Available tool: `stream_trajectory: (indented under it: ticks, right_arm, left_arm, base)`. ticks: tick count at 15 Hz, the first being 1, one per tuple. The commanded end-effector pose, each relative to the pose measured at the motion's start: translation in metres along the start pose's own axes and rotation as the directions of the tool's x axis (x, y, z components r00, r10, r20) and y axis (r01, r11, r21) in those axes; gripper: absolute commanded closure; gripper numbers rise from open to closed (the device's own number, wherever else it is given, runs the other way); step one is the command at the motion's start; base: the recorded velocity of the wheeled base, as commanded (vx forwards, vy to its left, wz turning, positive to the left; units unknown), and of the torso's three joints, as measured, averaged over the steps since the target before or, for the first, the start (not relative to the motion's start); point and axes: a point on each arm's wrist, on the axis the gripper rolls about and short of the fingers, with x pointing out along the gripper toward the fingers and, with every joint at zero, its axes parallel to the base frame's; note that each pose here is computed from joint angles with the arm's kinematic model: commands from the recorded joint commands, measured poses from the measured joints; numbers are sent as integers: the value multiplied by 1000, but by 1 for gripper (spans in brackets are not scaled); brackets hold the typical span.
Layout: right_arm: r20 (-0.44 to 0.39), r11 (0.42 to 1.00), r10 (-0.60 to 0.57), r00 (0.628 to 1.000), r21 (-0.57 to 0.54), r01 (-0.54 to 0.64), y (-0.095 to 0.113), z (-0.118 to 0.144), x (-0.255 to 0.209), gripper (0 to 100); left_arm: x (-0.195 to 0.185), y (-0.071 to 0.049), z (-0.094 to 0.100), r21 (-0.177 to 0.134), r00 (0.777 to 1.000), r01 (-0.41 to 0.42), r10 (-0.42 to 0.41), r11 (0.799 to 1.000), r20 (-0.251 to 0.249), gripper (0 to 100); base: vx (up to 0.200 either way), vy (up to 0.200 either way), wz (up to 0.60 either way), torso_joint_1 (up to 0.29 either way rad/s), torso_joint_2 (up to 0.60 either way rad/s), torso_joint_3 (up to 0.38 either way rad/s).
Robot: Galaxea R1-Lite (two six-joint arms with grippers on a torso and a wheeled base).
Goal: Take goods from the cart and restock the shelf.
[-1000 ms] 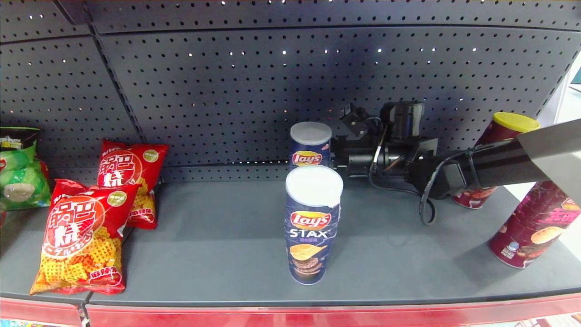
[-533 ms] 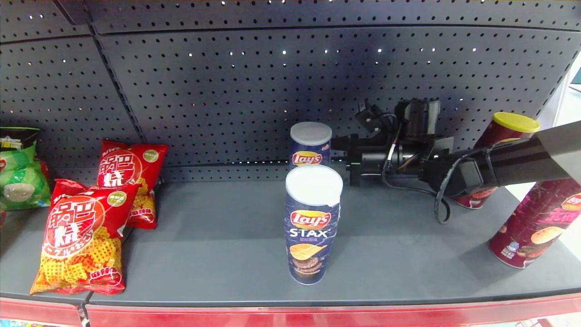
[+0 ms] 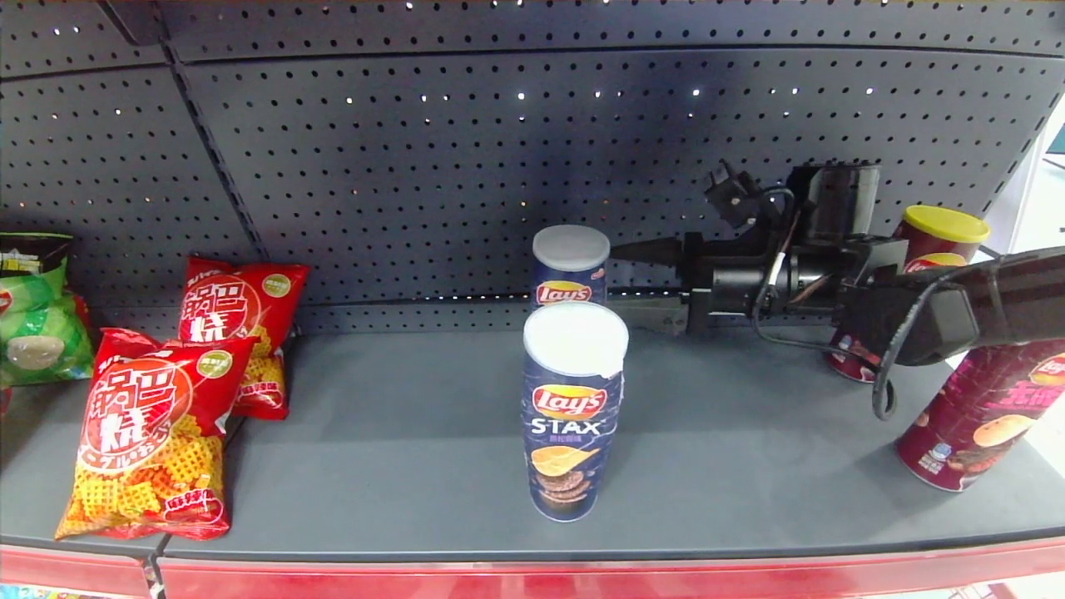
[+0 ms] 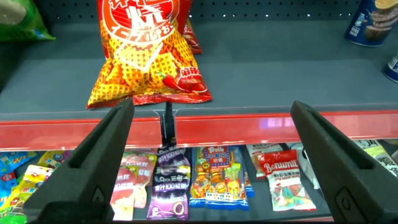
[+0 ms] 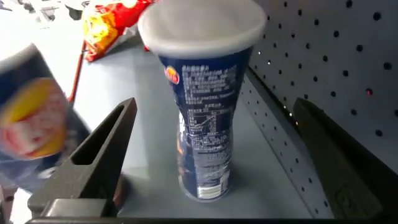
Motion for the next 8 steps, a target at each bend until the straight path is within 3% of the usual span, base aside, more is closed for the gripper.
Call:
stream_trajectory:
  ticks: [1,8]
  right_arm:
    - [18,1000,-6,1000,-27,6,14,16,-14,0]
    - [65,996,-28,997,-80,33,59,51,-57,0]
  left_arm:
    - [0,0,0,0,1000,-1,1,1000,-1,0]
    - [0,0,0,-2,1000,0,0,1000,-1,0]
  base:
    - [0,0,0,0,0,0]
    - [0,0,0,0,0,0]
